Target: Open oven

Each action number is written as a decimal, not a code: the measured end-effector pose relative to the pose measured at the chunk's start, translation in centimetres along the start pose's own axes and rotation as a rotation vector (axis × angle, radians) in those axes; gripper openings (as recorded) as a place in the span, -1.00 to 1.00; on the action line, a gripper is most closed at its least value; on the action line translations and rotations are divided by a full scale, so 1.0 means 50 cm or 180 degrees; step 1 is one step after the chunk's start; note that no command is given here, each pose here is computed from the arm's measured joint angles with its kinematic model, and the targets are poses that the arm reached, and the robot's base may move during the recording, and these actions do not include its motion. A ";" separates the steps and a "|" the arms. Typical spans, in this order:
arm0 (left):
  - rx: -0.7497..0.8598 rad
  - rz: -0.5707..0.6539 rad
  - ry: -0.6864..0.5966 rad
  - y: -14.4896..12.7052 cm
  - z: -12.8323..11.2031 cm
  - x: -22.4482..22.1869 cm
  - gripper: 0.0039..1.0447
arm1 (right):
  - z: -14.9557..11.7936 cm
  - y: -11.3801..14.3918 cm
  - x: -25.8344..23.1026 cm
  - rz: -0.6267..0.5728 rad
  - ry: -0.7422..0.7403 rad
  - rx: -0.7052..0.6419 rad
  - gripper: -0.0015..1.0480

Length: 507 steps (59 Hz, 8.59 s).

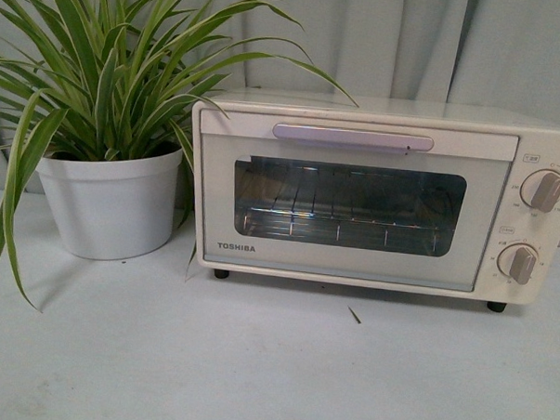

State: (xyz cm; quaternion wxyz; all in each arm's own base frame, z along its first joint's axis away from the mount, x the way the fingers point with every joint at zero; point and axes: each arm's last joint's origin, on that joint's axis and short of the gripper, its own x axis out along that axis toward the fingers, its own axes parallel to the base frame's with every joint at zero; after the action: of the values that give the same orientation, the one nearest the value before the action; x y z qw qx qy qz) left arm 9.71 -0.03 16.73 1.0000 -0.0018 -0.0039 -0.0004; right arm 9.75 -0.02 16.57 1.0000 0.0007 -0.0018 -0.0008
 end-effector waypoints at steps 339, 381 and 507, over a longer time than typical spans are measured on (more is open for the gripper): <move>-0.2958 -0.0099 0.1982 -0.300 -0.039 0.389 0.88 | 0.164 0.218 0.271 0.0926 0.1455 0.0374 0.82; -0.0477 0.0030 0.1825 -0.316 -0.075 0.350 0.88 | 0.068 0.112 0.188 0.0653 0.1431 0.0687 0.82; -0.0021 -0.0029 -0.0011 -0.031 0.002 0.000 -0.93 | 0.000 0.001 0.000 -0.0001 0.0004 0.0006 -0.98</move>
State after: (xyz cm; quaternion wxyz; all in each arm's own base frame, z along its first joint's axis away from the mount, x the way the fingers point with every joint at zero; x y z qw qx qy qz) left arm 9.70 -1.57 16.83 1.0000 -0.0052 -0.0057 -0.0050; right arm 9.75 0.04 16.54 1.0000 0.0016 -0.0012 -0.0010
